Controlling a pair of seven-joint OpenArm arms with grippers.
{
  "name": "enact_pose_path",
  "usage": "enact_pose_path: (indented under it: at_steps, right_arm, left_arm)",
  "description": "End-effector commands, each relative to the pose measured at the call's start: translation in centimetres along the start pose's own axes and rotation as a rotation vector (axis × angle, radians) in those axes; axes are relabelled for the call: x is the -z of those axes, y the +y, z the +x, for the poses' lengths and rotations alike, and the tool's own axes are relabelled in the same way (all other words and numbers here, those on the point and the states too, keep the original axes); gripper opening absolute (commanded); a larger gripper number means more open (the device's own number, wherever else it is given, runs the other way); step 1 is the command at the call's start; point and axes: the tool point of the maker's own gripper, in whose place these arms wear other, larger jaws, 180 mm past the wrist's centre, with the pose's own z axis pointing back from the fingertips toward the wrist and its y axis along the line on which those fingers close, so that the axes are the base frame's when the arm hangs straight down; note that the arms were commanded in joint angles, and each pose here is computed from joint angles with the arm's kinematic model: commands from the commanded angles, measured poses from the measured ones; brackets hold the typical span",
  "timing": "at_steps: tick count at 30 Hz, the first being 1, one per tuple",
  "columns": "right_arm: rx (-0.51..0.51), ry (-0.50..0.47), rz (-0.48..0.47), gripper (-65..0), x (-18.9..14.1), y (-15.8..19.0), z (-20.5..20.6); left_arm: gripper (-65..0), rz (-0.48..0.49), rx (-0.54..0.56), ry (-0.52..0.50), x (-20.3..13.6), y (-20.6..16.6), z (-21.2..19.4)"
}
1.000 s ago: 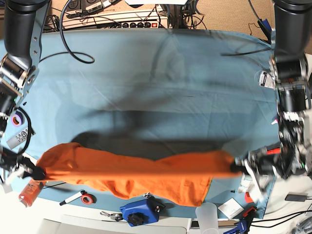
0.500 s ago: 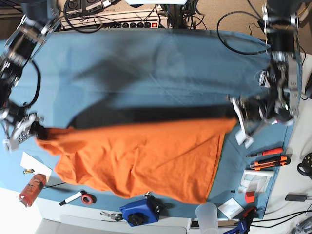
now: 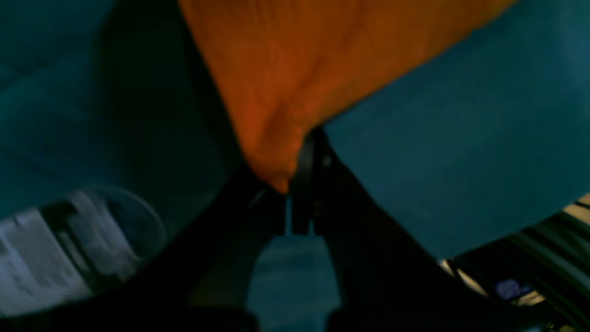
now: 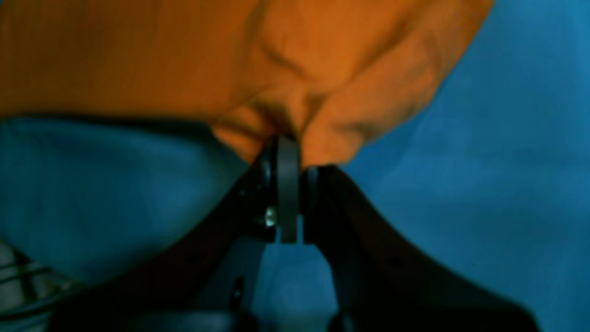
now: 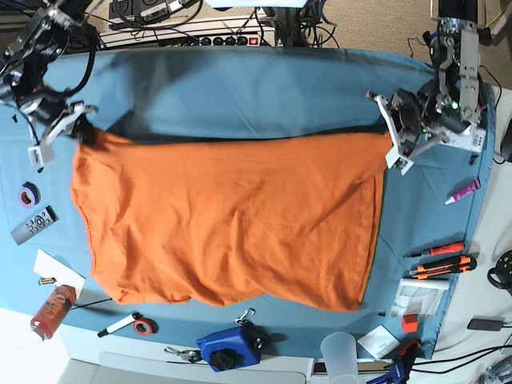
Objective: Layout the t-shirt on the table in an organized manner, then fold the t-shirt properly
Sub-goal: 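Lay the shirt flat with both grippers, dragging it across the table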
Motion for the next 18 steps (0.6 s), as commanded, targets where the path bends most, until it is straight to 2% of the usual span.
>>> enact_pose_path:
  at_steps: [1, 8, 11, 18]
  right_arm:
    - [-0.024, -0.019, -0.02, -65.0, -0.7, -0.5, 0.6]
    - [0.004, 0.085, -0.031, -65.0, -1.2, -0.6, -3.6]
    - [0.025, 0.081, -0.003, -65.0, -1.6, -0.1, -4.2]
    - [0.029, 0.101, 0.019, -65.0, -2.3, 0.9, -5.6]
  left_arm:
    - [-65.0, 0.028, 0.008, 0.052, -0.3, 0.3, -1.4]
    - [-65.0, 0.091, 0.009, 0.111, -1.0, 0.0, -4.5]
    - [-65.0, 0.143, -0.008, 0.14, -1.2, 0.6, -5.7]
    - [-65.0, 0.153, -0.008, 0.166, -2.1, 0.0, -7.4]
